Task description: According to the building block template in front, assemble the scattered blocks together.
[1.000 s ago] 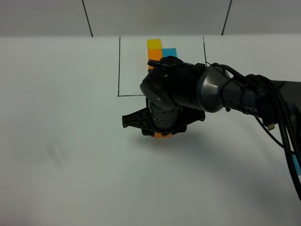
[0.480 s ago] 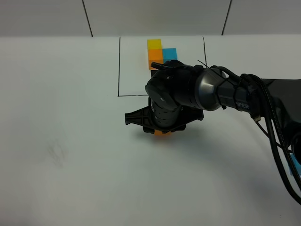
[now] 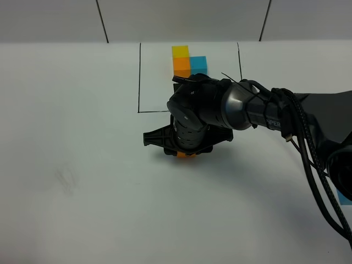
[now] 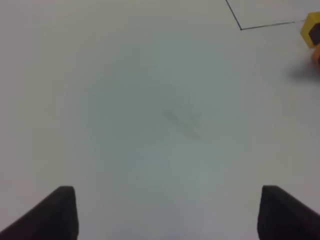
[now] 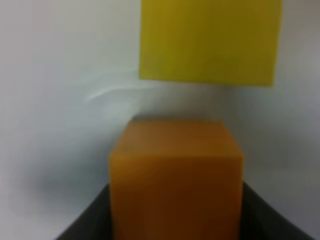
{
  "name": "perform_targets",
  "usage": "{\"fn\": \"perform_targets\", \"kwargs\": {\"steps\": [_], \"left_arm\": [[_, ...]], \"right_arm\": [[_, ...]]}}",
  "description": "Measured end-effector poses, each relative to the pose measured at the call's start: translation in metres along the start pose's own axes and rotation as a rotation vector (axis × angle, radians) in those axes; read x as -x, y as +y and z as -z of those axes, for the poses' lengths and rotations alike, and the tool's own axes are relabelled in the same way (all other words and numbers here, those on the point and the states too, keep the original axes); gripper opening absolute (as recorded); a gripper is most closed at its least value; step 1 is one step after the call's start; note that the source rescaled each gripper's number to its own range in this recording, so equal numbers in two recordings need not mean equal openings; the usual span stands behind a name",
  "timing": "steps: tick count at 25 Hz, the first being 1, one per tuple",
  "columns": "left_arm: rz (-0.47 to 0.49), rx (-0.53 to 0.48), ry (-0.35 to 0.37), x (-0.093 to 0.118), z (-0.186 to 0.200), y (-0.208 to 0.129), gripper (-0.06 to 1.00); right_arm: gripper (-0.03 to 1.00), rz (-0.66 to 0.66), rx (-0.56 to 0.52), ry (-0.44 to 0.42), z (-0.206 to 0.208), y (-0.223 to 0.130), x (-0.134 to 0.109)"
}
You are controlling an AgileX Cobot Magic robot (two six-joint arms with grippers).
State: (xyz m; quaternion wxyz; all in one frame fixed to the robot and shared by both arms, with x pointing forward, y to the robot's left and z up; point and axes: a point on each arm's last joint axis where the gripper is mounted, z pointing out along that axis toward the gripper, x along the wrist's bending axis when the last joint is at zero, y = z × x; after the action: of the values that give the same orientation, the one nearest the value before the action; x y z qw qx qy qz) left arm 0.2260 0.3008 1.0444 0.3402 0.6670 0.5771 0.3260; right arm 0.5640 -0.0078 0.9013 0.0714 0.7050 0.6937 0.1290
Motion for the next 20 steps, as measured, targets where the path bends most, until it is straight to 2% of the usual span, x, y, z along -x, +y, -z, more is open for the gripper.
{"fn": "perform_targets", "kwargs": {"steps": [20], "left_arm": [[-0.001, 0.000, 0.000, 0.0000, 0.0000, 0.0000, 0.60]], "right_arm": [[0.00, 0.007, 0.022, -0.005, -0.0046, 0.0078, 0.0062]]}}
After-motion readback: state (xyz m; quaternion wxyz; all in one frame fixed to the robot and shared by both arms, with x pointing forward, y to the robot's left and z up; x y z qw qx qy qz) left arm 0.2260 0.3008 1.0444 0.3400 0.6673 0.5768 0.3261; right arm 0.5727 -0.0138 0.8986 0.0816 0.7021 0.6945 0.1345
